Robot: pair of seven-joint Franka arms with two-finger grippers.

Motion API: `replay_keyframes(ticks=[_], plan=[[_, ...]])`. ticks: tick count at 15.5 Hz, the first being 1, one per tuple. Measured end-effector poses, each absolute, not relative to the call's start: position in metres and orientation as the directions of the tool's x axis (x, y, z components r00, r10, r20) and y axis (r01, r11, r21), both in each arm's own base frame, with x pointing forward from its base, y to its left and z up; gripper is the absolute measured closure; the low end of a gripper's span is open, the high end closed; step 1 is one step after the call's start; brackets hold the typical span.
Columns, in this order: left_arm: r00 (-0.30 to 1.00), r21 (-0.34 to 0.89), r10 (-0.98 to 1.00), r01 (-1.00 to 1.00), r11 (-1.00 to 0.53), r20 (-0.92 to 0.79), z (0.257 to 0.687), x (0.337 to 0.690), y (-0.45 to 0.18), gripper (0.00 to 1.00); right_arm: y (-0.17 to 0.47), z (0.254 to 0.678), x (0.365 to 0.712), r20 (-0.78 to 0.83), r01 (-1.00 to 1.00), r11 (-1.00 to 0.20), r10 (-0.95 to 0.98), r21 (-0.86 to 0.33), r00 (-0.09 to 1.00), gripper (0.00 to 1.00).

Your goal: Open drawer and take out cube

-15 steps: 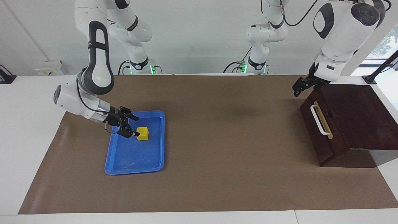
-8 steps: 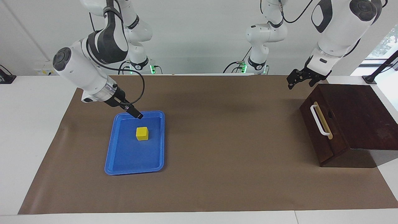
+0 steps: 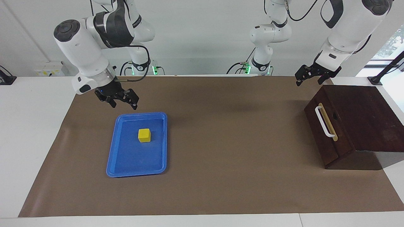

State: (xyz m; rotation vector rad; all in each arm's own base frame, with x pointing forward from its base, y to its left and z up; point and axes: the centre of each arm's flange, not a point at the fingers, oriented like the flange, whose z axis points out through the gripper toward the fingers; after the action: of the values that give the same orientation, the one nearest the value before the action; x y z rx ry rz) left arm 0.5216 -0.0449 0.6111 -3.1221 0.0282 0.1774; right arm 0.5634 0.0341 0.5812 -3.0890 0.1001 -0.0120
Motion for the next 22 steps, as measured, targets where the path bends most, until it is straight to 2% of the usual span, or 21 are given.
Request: replay_keyframes(ticks=[5, 13, 22], plan=[[0.994, -0.013, -0.018, -0.020, -1.000, -0.112, 0.612, 0.521, -0.045, 0.00, 0.005, 0.624, 0.526, -0.063, 0.071, -0.998, 0.071, -0.002, 0.996, 0.00], [0.994, -0.013, -0.014, -0.015, -1.000, -0.108, 0.611, 0.522, -0.042, 0.00, -0.009, 0.592, 0.543, -0.133, 0.081, -0.996, 0.074, 0.050, 0.988, 0.00], [0.997, -0.011, -0.009, -0.010, -1.000, -0.076, 0.614, 0.526, -0.039, 0.00, -0.010, 0.617, 0.543, -0.118, 0.076, -0.996, 0.070, 0.048, 0.991, 0.00]])
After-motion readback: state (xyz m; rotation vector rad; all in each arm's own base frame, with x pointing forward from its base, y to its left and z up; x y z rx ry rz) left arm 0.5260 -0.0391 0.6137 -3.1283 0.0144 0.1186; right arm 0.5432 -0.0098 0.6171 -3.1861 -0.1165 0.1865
